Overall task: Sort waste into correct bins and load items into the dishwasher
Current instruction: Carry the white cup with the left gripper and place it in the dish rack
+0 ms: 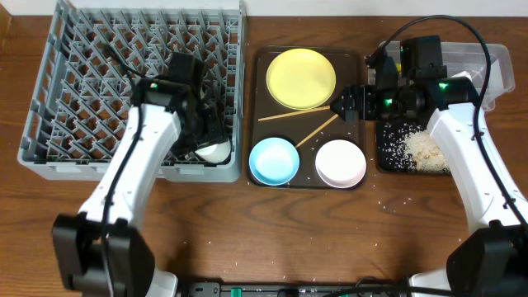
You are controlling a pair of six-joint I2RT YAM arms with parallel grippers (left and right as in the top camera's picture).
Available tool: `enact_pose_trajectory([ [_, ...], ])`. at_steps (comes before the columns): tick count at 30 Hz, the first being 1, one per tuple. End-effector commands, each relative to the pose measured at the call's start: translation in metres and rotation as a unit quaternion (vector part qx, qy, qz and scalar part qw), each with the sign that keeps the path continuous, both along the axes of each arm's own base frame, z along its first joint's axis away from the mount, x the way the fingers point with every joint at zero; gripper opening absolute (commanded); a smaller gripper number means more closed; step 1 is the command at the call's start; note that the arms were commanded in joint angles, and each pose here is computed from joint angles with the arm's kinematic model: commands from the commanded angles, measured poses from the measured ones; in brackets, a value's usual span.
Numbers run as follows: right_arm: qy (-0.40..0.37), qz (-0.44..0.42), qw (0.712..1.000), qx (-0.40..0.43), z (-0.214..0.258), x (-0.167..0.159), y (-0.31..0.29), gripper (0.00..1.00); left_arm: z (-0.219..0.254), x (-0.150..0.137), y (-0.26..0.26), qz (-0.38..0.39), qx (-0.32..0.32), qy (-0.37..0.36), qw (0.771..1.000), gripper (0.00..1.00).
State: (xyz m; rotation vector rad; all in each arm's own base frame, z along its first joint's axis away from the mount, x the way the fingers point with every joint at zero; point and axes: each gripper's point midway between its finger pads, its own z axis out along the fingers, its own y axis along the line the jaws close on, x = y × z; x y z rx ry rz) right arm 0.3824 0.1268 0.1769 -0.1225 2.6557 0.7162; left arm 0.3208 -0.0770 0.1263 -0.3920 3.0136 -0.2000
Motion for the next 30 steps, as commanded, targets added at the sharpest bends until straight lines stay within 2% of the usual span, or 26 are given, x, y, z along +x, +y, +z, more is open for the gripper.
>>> enact_pose_trajectory([
  [1,-0.012,0.009,1.000,-0.003,0.007,-0.001,0.002,0.94,-0.012,0.003,0.008,-0.006,0.028,0.016,0.999,0.24],
  [4,-0.011,0.009,1.000,-0.003,0.007,-0.002,0.002,0.94,-0.027,0.008,0.007,-0.007,0.030,0.030,0.999,0.25],
  [5,-0.010,0.009,1.000,-0.003,0.007,-0.002,0.002,0.94,-0.031,0.009,0.006,-0.007,0.030,0.032,0.999,0.29],
  [6,-0.010,0.009,1.000,-0.003,0.006,-0.002,0.002,0.94,-0.033,0.010,0.006,-0.007,0.030,0.033,0.999,0.37],
  [8,-0.009,0.011,1.000,-0.004,0.006,-0.003,0.002,0.94,-0.036,0.011,0.006,-0.007,0.031,0.036,0.999,0.70],
  [10,-0.010,0.013,1.000,-0.005,0.006,-0.003,0.002,0.94,-0.035,0.012,0.006,-0.007,0.030,0.032,0.999,0.83],
  [14,-0.011,0.013,1.000,-0.005,0.006,-0.003,0.002,0.94,-0.014,0.021,0.004,-0.006,0.025,0.007,1.000,0.87],
  [20,-0.010,0.013,1.000,-0.005,0.006,-0.003,0.002,0.94,0.043,0.031,-0.006,-0.009,-0.006,-0.047,0.999,0.87],
  [26,-0.008,0.030,1.000,0.001,0.007,-0.008,0.014,0.85,0.092,0.015,-0.020,-0.020,-0.064,-0.093,0.993,0.86],
  [30,-0.005,0.054,0.999,-0.002,0.006,-0.017,0.036,0.79,0.120,0.001,-0.019,-0.017,-0.075,-0.130,0.989,0.86],
])
